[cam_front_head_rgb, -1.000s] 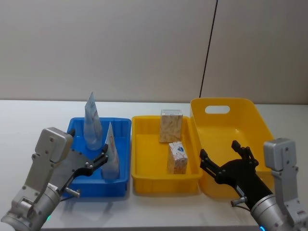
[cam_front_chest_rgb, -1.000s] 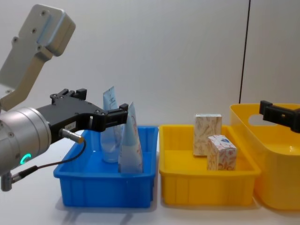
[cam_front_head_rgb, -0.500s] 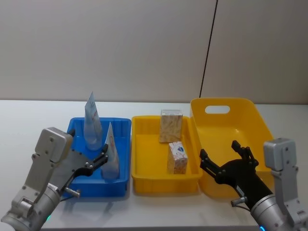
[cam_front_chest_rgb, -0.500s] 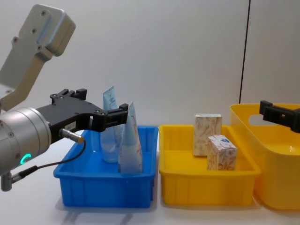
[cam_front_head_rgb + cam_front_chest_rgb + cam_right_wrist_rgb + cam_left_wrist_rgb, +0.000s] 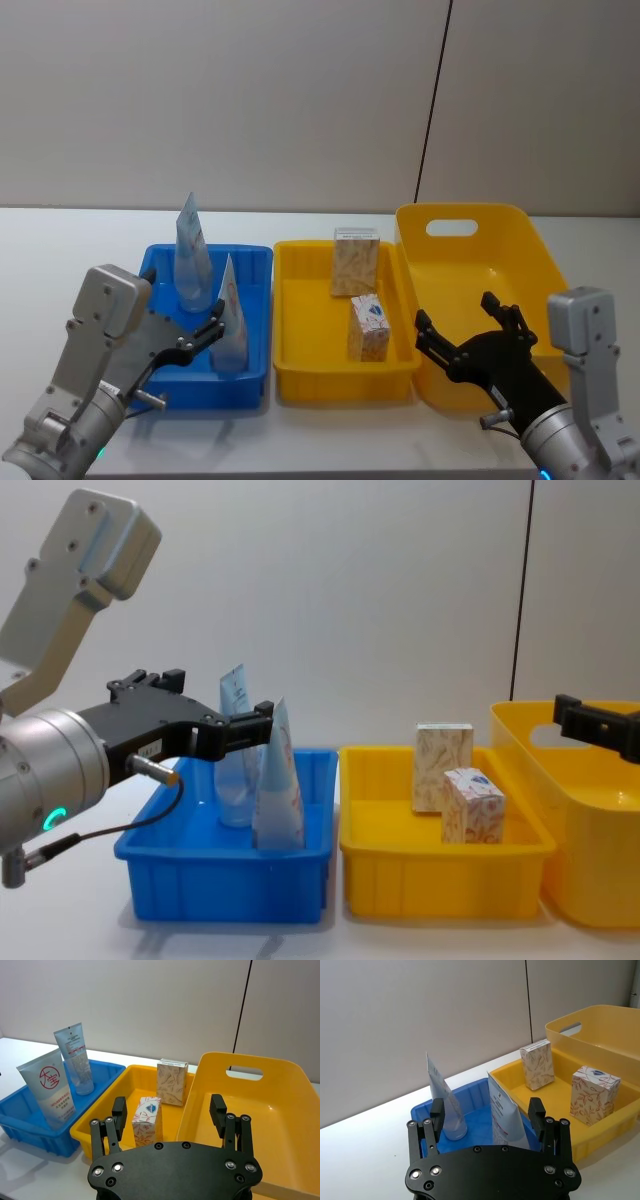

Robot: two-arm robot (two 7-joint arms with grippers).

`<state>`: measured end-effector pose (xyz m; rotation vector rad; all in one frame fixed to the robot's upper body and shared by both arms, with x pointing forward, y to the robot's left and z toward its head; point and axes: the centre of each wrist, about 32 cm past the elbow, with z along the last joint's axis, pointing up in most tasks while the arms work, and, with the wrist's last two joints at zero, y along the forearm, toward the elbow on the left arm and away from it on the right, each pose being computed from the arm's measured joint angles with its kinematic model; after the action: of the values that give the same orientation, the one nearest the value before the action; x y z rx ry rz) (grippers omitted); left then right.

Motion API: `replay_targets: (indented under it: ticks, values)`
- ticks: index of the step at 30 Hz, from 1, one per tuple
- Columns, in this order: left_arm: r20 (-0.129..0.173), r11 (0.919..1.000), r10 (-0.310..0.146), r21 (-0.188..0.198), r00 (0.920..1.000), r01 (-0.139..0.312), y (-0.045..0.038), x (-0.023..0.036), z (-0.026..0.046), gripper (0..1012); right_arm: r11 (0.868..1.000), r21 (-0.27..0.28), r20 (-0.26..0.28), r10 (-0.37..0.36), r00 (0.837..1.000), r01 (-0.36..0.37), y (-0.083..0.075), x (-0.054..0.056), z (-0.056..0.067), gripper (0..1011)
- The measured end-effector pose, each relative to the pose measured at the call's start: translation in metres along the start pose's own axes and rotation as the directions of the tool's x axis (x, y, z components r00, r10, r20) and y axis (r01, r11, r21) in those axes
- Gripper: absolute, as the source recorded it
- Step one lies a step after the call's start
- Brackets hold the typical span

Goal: Bimanual collaborative sorting of washing and personal care products

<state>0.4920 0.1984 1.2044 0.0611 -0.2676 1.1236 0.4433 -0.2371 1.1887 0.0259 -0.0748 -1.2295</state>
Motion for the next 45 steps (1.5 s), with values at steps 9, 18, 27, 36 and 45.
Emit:
replay_targets:
  ticks: [9, 18, 27, 36, 45]
  values:
    - [0.0, 1.0, 0.0, 0.0, 1.0, 0.0, 0.0, 0.0, 0.0, 1002, 1.0, 0.0, 0.0, 0.0, 1.0, 0.0, 0.0, 0.0, 0.0, 1004]
    - [0.0, 1.0, 0.0, 0.0, 1.0, 0.0, 0.0, 0.0, 0.0, 1002, 1.0, 0.0, 0.0, 0.0, 1.0, 0.0, 0.0, 0.0, 0.0, 1004]
    - [0.0, 1.0, 0.0, 0.0, 1.0, 0.0, 0.0, 0.0, 0.0, 1001, 1.0, 0.0, 0.0, 0.0, 1.0, 0.0, 0.0, 0.0, 0.0, 1004]
    - [0.0, 1.0, 0.0, 0.0, 1.0, 0.0, 0.0, 0.0, 0.0, 1002, 1.0, 0.0, 0.0, 0.0, 1.0, 0.0, 0.0, 0.0, 0.0, 1004]
    - [0.0, 1.0, 0.0, 0.0, 1.0, 0.0, 0.0, 0.0, 0.0, 1002, 1.0, 0.0, 0.0, 0.0, 1.0, 0.0, 0.0, 0.0, 0.0, 1004]
